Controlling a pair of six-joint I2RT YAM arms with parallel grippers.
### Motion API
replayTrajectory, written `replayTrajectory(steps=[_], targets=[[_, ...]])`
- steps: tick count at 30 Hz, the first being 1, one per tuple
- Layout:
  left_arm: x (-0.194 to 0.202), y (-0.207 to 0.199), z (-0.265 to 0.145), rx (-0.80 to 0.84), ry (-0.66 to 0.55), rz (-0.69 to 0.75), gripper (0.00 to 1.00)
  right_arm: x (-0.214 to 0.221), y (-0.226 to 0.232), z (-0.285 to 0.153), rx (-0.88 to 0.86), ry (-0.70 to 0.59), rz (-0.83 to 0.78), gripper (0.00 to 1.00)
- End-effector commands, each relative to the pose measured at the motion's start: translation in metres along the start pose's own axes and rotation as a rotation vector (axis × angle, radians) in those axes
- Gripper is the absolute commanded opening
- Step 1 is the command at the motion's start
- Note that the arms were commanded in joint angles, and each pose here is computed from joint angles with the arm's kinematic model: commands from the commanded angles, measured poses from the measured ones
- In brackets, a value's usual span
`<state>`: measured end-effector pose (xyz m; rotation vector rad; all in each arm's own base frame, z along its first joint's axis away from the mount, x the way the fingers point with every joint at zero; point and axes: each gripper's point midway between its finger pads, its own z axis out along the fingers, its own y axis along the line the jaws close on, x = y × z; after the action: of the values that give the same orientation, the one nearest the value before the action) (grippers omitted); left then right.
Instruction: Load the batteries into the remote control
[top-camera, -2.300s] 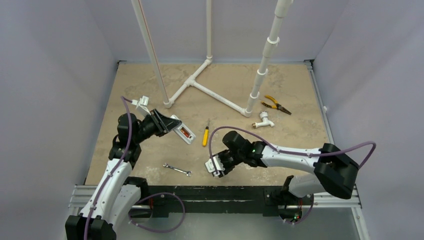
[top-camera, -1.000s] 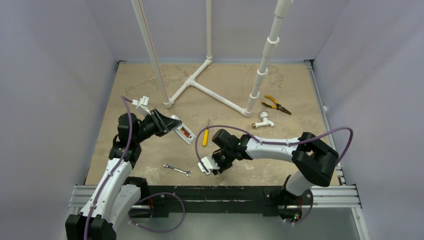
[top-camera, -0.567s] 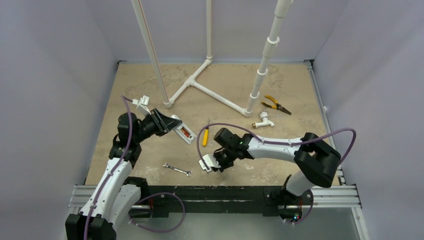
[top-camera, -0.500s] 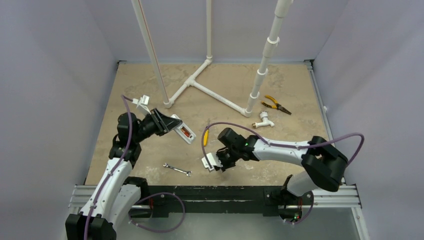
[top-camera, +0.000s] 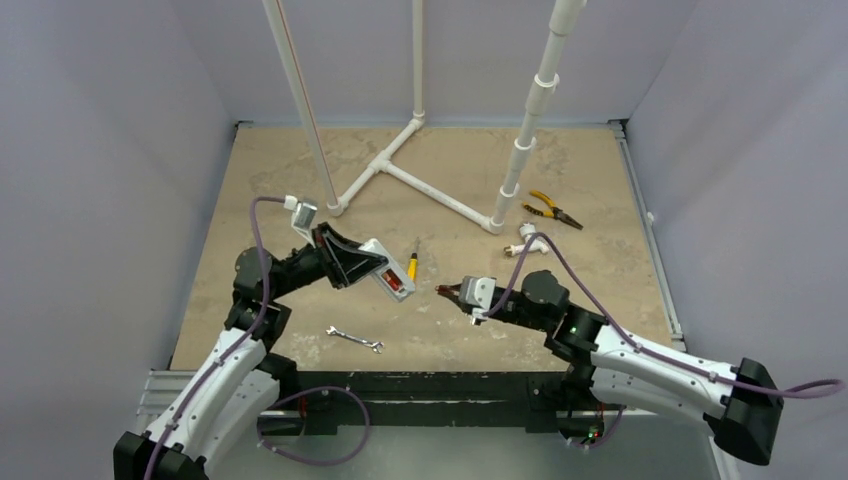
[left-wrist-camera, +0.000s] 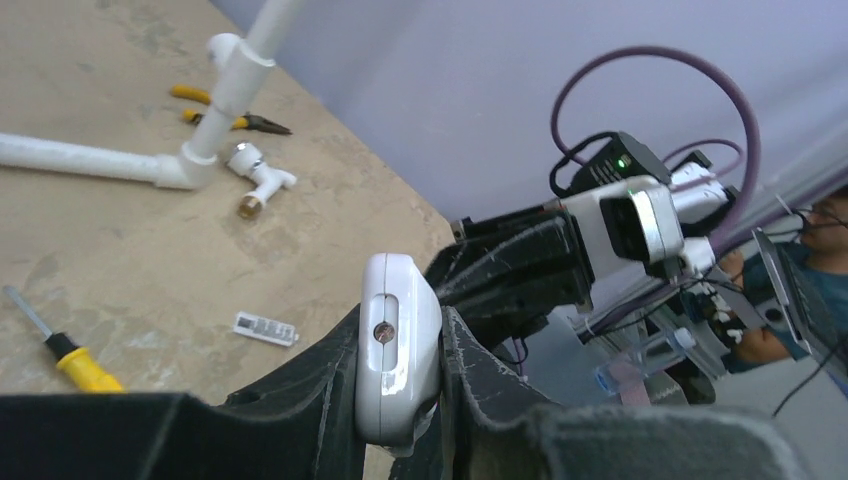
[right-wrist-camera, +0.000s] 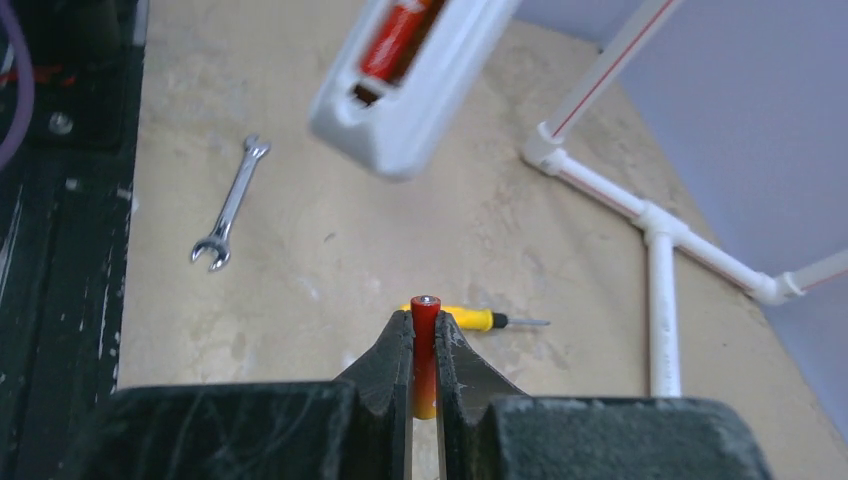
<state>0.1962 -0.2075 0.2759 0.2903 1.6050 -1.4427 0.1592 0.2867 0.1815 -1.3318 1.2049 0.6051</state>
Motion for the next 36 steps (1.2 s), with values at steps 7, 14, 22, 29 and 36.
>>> replayTrajectory(steps=[7, 14, 22, 29, 36], targets=[[-0.003, -0.037, 0.001, 0.103, -0.046, 0.293, 0.0, -0.055, -0.058, -0.034, 0.334, -0.2, 0.132, 0.0], [-0.006, -0.021, 0.002, -0.046, -0.049, 0.318, 0.0, -0.059, -0.063, -0.032, 0.352, -0.204, 0.201, 0.0], [-0.01, -0.002, 0.008, -0.184, -0.05, 0.213, 0.0, -0.068, -0.07, -0.021, 0.371, -0.26, 0.24, 0.0], [-0.007, -0.003, 0.027, -0.148, -0.042, -0.009, 0.0, -0.091, -0.077, -0.002, 0.338, -0.315, 0.249, 0.03], [0.004, 0.003, 0.035, -0.164, -0.005, -0.204, 0.0, -0.119, -0.076, 0.008, 0.313, -0.41, 0.267, 0.0]])
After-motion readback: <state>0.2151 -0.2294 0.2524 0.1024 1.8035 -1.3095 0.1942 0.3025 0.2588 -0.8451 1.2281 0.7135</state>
